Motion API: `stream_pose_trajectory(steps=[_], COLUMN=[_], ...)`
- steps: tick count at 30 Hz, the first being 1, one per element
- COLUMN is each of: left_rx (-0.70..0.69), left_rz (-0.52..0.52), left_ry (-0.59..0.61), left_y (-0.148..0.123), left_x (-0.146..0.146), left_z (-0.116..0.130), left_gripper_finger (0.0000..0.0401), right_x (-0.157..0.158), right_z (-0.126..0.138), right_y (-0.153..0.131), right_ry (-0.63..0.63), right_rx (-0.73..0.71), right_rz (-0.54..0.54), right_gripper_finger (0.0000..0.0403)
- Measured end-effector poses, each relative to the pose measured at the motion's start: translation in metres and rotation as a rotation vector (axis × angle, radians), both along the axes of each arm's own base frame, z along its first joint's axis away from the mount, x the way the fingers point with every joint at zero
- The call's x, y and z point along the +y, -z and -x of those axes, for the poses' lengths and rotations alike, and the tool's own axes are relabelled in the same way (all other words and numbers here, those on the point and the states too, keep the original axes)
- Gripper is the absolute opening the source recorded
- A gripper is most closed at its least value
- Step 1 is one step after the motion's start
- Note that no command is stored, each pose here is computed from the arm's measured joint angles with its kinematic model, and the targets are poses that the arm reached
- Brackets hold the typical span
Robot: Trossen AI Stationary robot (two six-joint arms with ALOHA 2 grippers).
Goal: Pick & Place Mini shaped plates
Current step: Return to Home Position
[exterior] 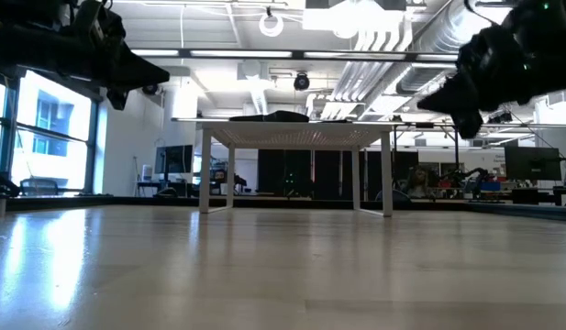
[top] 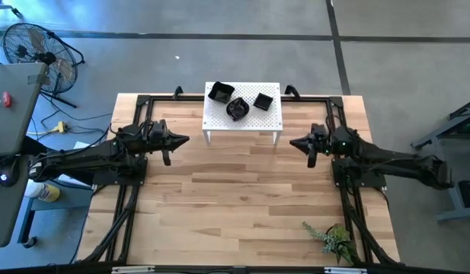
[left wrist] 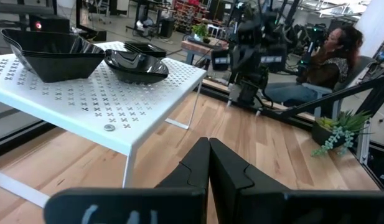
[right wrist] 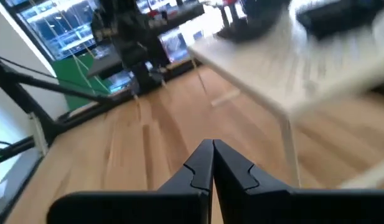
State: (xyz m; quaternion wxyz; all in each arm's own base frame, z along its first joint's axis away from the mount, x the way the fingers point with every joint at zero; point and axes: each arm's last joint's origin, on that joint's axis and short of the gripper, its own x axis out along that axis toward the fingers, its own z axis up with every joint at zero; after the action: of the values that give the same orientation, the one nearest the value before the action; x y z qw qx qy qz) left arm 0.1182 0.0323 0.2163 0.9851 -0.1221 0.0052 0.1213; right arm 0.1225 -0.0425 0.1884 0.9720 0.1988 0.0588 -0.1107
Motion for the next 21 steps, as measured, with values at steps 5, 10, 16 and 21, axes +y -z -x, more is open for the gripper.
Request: stream_pose_trajectory(steps=[5, 10, 16, 21], left_rx=[0.006, 0.017, -0.001, -0.131], left_rz=[0.006, -0.028, -0.080, -0.117], left_ry=[-0.001, 0.000, 0.047, 0.037], left_y=[0.001, 0.001, 0.003, 0.027], left_x=[0.000, 0.000, -0.003, -0.004], left_z=[0.000, 0.000, 0.004, 0.010], left_gripper_finger=[0.0001, 0.0001, 0.0001, 0.0001], right_x=[-0.001, 0.002, 0.004, 0.006], right_z=[0.008, 0.014, 0.020, 0.027], right_y=[0.026, 0.019, 0.018, 0.018], right_ry=[0.131, 0.106, 0.122, 0.124], right_rx=[-0.034, -0.090, -0.106, -0.108], right_rz=[0.018, 0.232, 0.306, 0.324], right_gripper_finger=[0.0003, 0.0003, 0.0006, 0.0007])
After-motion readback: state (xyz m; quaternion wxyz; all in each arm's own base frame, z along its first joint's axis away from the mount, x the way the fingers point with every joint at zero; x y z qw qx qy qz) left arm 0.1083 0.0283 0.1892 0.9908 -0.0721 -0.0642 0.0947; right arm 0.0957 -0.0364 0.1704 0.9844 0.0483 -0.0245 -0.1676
